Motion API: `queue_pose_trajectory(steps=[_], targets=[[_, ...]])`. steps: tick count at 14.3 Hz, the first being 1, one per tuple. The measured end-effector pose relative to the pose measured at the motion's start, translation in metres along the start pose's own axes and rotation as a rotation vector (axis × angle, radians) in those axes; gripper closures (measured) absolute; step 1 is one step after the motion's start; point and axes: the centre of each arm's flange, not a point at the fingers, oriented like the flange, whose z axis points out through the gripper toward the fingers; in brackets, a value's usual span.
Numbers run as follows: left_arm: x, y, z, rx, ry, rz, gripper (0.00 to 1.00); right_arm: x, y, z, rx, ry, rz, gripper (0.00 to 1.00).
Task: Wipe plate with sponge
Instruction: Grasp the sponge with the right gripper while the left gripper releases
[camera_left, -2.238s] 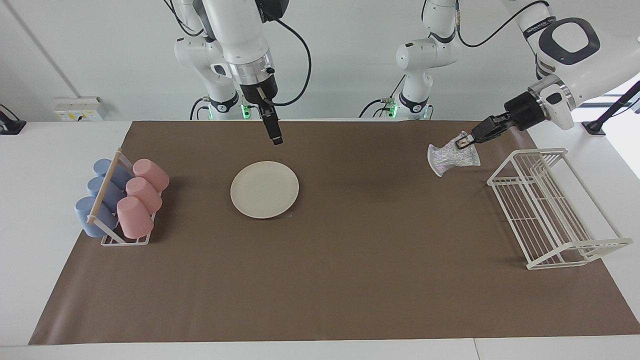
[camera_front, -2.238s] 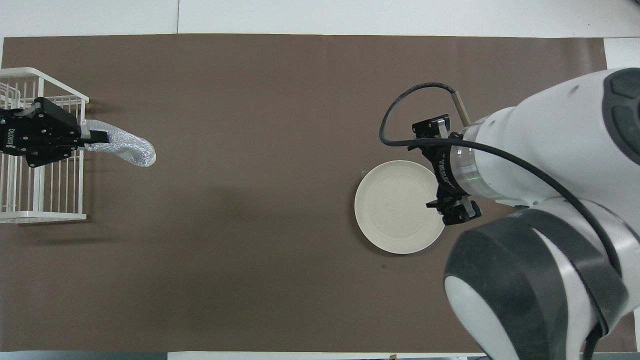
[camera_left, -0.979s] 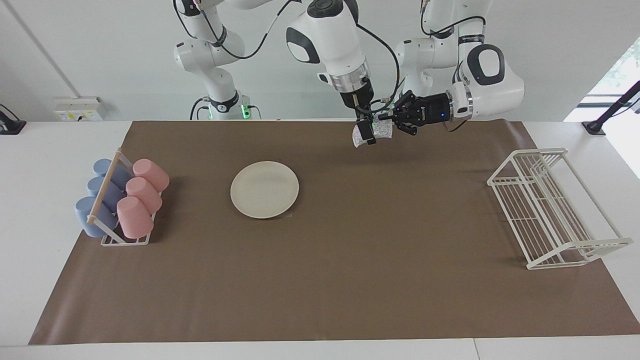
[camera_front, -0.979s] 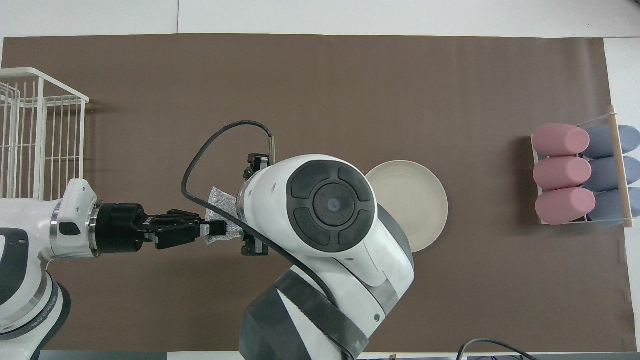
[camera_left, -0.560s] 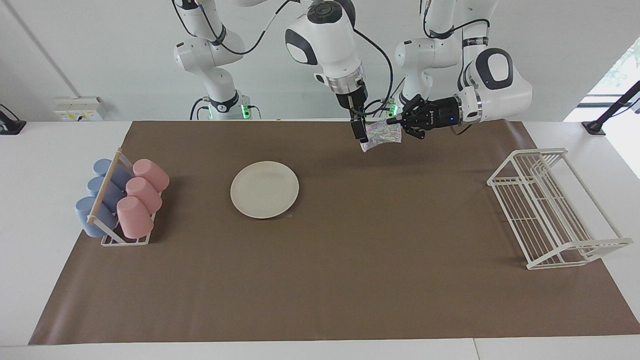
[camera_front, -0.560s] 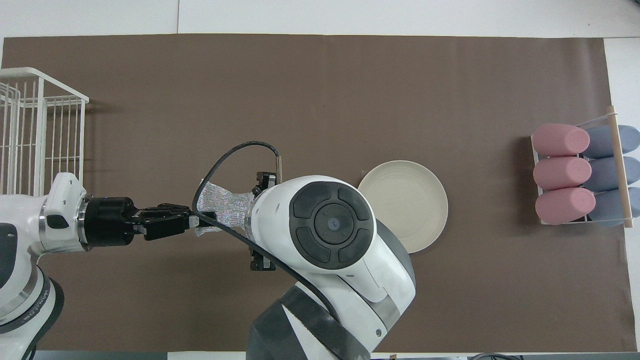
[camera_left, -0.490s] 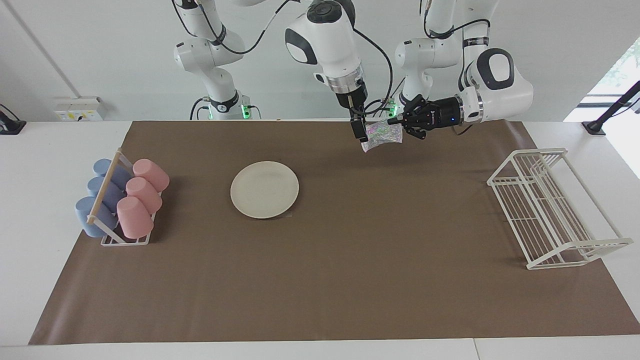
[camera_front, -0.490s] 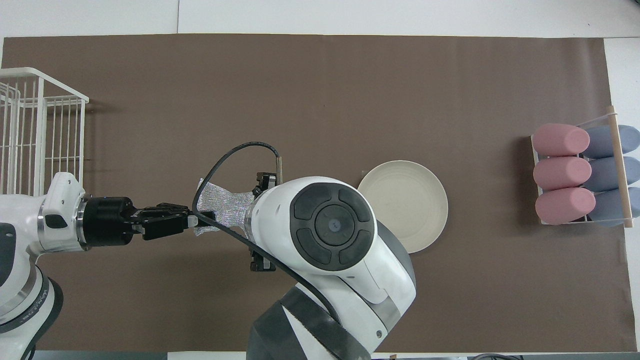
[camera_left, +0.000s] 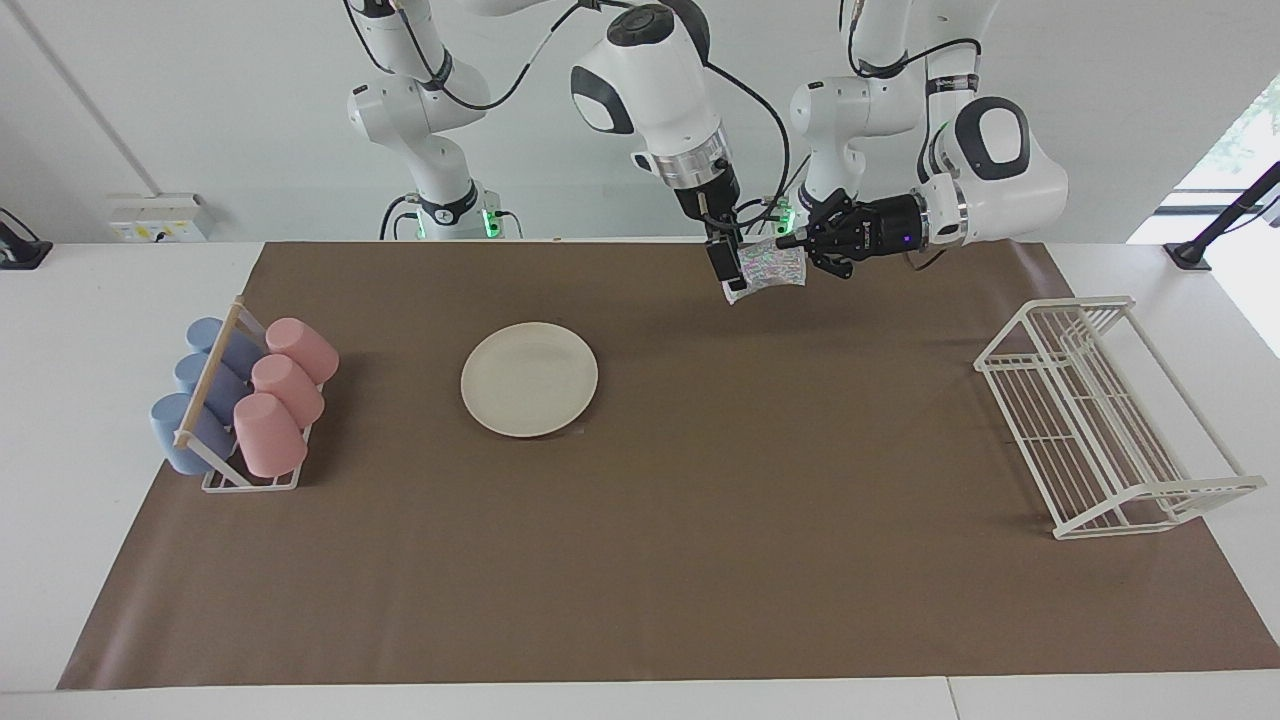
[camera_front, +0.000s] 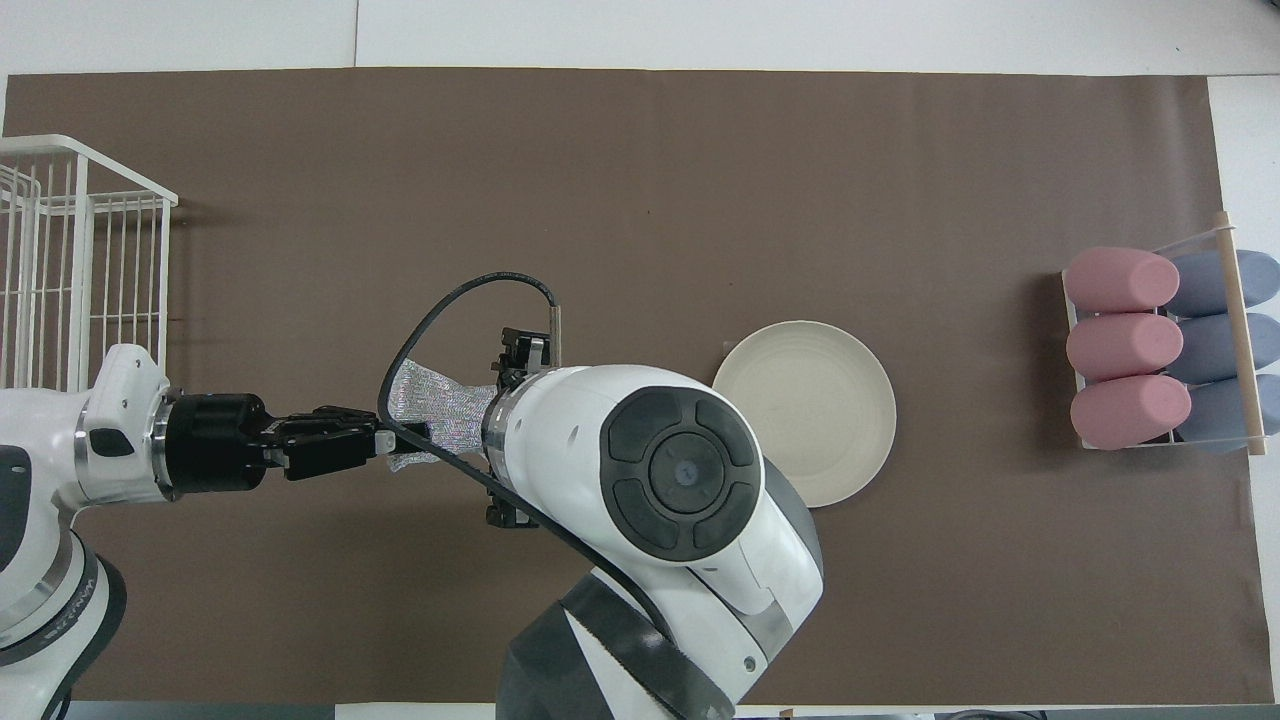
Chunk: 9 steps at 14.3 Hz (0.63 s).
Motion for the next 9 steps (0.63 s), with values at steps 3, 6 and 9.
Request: queue_pose_trajectory(steps=[3,6,9], targets=[[0.0,0.0,0.0,-0.003,-0.002,0.0,0.95,-0.007,0.013,0.01,0.006,-0.016,-0.02,0.0],[-0.001,0.0,0.001,-0.006,-0.005,0.0,0.95,-0.01,0.022,0.017,0.005,-0.02,-0.032,0.04],[-0.001,0.001,0.001,-0.01,-0.009,-0.001,0.95,-0.011,0.019,0.016,0.021,-0.036,-0.031,0.37]])
